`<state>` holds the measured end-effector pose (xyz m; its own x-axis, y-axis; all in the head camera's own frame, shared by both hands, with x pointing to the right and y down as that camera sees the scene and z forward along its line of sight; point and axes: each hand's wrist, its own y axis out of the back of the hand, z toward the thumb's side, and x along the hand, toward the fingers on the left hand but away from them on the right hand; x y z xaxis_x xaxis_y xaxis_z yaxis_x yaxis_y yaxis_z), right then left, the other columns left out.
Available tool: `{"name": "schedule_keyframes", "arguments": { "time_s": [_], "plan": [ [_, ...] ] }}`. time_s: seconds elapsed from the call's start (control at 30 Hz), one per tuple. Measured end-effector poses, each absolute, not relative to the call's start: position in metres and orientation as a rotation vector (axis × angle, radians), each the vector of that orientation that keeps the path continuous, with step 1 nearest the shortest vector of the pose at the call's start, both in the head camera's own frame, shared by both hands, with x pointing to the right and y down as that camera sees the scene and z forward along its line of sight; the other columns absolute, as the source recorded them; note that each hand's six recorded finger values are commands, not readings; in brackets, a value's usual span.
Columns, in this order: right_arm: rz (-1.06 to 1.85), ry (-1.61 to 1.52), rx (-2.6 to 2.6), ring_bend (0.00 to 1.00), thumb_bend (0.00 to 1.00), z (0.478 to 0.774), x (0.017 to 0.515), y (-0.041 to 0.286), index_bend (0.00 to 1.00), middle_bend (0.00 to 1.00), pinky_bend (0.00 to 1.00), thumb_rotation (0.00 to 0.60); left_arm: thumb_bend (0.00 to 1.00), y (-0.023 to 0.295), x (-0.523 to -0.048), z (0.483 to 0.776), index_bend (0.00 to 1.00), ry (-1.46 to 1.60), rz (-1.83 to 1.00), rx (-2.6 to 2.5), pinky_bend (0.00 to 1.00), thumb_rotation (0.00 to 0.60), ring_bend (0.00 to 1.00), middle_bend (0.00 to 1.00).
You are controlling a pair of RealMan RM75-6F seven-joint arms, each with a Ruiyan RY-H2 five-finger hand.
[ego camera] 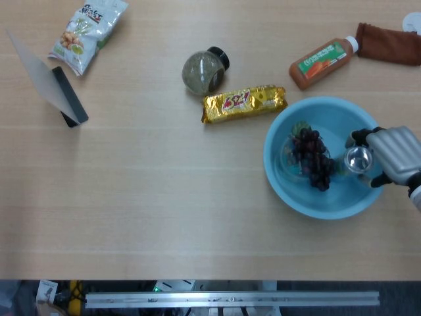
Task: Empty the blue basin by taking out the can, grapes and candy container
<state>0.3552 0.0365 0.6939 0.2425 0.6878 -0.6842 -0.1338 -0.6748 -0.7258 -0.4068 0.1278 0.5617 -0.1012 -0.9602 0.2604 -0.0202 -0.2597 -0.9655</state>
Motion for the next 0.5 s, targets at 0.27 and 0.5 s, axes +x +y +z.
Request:
{"name": "schedule_keyframes", "arguments": {
  "time_s": [0.27, 0.5],
  "plan": [
    [1.497, -0.546, -1.827, 0.51, 0.34, 0.689, 0.355, 0.033, 0.55, 0.5, 0.72, 0.6, 0.27, 0.128, -0.408, 0.562, 0.29, 1.153, -1.483, -1.353, 0.17, 0.6, 0.21, 0.25],
    [1.467, -0.601, -1.843, 0.53, 0.34, 0.667, 0.354, 0.025, 0.56, 0.51, 0.73, 0.6, 0.27, 0.126, -0.407, 0.562, 0.29, 1.151, -1.482, -1.352, 0.17, 0.6, 0.21, 0.25]
  ]
}}
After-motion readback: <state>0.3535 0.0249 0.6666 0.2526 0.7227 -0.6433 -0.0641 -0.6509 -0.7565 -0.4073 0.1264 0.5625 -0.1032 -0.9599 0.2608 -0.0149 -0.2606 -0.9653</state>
